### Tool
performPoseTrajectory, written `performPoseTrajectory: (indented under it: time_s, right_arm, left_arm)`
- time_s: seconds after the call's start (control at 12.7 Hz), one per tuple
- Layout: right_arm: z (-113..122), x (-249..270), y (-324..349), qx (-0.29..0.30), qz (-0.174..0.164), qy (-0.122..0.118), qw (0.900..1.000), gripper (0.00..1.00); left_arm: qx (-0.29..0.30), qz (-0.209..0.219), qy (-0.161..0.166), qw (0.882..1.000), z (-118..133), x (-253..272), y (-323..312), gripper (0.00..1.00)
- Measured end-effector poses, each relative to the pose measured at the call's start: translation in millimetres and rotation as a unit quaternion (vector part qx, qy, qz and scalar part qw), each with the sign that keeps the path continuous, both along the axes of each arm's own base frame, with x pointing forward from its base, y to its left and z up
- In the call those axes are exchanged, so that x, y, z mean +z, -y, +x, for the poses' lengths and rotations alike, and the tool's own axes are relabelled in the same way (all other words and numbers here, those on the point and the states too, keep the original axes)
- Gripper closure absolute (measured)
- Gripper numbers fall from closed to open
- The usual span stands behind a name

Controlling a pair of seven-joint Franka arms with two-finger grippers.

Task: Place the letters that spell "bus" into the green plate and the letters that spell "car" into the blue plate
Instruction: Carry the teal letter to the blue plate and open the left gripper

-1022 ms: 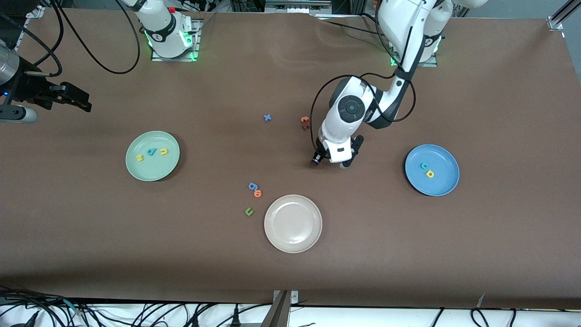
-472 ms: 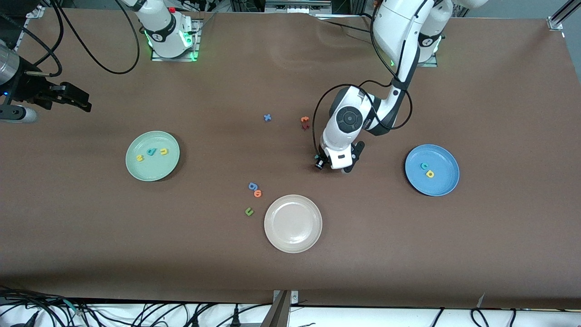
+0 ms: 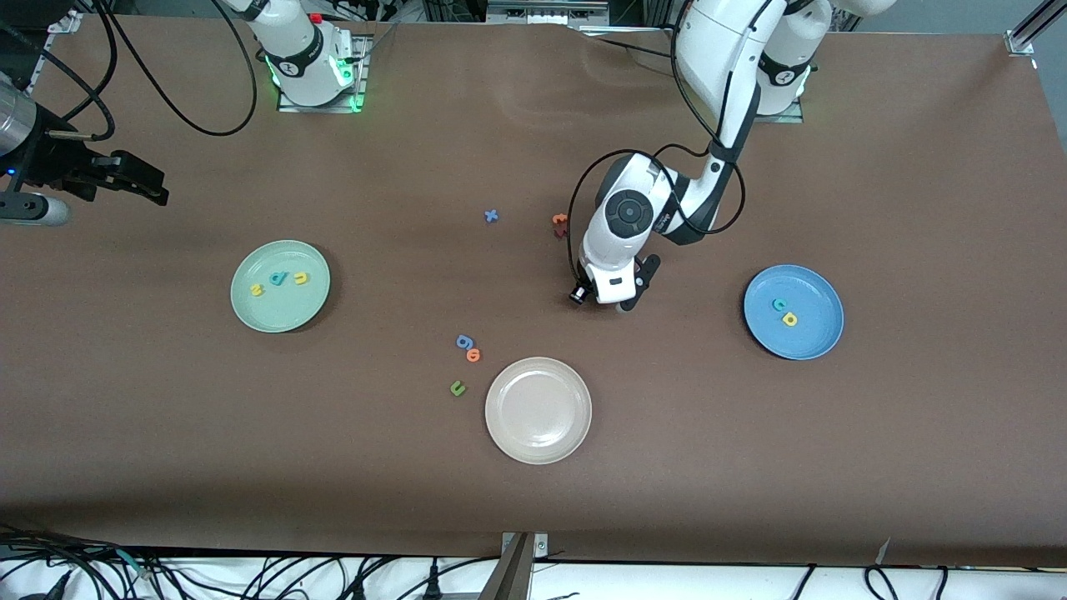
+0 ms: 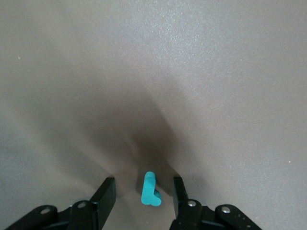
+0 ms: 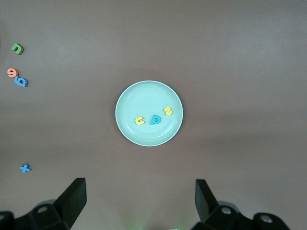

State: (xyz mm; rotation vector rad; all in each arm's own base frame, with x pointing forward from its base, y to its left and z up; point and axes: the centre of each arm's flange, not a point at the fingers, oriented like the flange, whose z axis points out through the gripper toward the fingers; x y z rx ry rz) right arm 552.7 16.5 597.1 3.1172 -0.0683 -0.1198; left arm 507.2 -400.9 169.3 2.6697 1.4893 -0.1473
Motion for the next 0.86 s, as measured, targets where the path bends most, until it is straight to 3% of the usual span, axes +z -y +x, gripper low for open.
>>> performPoseTrajectory:
  time_s: [0.16,0.24,0.39,0.71,0.86]
  right_arm:
    - [0.0,0.1,-0.7,0.001,0.000,0.000,1.000,0.00]
    - [-0.1,0.1,-0.9,0.001,0.000,0.000,1.000,0.00]
    - [-0.1,0.1,-0.9,0.001,0.000,0.000,1.000,0.00]
    - [-0.2,0.3,-1.0,0.001,0.000,0.000,1.000,0.00]
    - [-0.2,0.3,-1.2,0.001,0.000,0.000,1.000,0.00]
  left_arm:
    - [-0.027,0.013,0.012,0.999,-1.0,2.2,4.6,0.65]
    - [-0.033,0.016,0.015,0.999,-2.1,2.3,6.0,0.66]
    - [-0.047,0.023,0.021,0.998,-2.3,3.7,7.9,0.82]
    - [-0.122,0.049,0.043,0.990,-1.0,4.7,7.2,0.83]
    - [-0.186,0.060,0.036,0.980,18.2,10.7,-21.7,0.83]
